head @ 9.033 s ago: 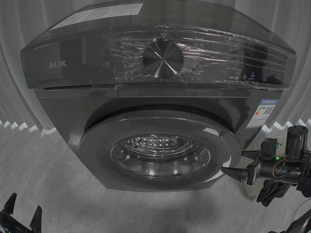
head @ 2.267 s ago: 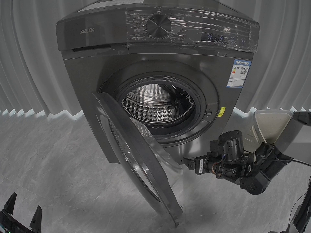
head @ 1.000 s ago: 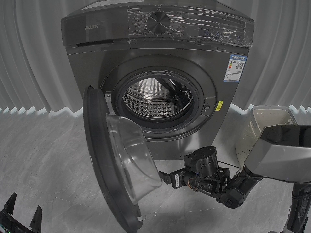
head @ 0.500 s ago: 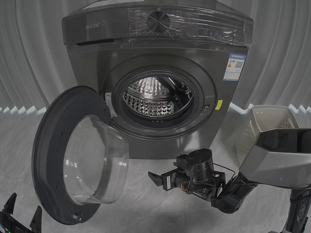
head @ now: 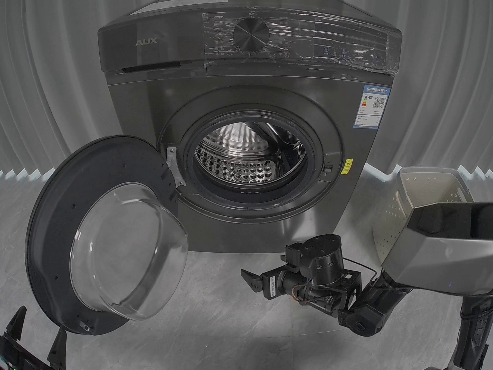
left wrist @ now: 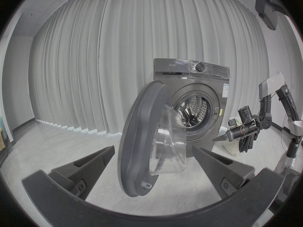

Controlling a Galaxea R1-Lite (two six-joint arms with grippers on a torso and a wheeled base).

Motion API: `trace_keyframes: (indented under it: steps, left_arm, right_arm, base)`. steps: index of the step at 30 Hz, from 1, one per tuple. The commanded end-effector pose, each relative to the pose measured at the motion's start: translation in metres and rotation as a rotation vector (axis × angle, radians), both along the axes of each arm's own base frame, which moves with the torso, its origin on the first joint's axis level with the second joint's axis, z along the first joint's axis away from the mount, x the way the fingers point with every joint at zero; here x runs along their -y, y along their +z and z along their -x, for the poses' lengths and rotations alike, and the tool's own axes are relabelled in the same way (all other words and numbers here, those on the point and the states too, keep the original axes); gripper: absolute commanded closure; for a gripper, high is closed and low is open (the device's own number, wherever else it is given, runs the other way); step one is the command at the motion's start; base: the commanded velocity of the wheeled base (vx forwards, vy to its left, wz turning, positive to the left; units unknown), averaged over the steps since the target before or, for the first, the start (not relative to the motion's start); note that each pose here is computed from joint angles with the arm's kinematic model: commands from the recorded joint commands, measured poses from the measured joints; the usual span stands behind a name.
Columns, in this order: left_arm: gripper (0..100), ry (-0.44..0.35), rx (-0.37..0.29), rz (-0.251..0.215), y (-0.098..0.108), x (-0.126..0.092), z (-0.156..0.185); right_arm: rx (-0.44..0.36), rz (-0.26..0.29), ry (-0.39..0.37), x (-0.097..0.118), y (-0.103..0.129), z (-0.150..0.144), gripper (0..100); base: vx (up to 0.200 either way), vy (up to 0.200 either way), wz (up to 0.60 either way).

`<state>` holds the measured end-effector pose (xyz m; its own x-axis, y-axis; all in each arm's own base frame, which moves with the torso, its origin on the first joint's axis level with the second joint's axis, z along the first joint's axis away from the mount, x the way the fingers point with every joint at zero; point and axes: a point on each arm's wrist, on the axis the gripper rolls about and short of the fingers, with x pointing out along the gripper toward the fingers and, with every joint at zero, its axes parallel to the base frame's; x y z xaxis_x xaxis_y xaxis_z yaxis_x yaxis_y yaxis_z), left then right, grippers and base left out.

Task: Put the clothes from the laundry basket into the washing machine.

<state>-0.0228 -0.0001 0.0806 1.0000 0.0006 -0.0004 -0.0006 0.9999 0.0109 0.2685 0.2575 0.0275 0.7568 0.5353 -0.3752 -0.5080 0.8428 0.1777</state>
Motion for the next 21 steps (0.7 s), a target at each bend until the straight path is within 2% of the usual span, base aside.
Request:
trace_keyframes:
  steps: [1,4,8,10,12,13,15,21]
  left_arm:
    - [0,0.001,0.0,0.0,-0.005,0.0,0.0]
    - [0,-0.001,0.0,0.0,-0.005,0.0,0.0]
    - [0,0.001,0.0,0.0,-0.005,0.0,0.0]
    - [0,0.001,0.0,0.0,-0.005,0.0,0.0]
    - [0,0.001,0.0,0.0,-0.005,0.0,0.0]
    - [0,-0.001,0.0,0.0,-0.005,0.0,0.0]
    - [0,-0.001,0.0,0.0,-0.005,0.0,0.0]
    - [0,0.001,0.0,0.0,-0.005,0.0,0.0]
  right_arm:
    - [0.03,-0.012,-0.052,0.023,0.02,-0.005,0]
    - [0.059,-0.002,-0.115,0.055,0.036,-0.005,0]
    - [0.149,-0.007,-0.201,0.101,0.062,-0.001,0]
    - [0.193,0.009,-0.251,0.127,0.076,0.007,0]
    - [0.203,0.012,-0.263,0.133,0.08,0.01,0]
    - [0.233,0.012,-0.289,0.153,0.093,0.026,0]
    - [0.255,0.005,-0.32,0.169,0.101,0.041,0]
    - [0.328,-0.027,-0.385,0.201,0.119,0.092,0]
  base:
    - [0.0,0.0,0.0]
    - [0.0,0.0,0.0]
    - [0.0,0.0,0.0]
    - [0.0,0.0,0.0]
    - [0.0,0.0,0.0]
    - [0.0,0.0,0.0]
    - [0.0,0.0,0.0]
    - [0.0,0.0,0.0]
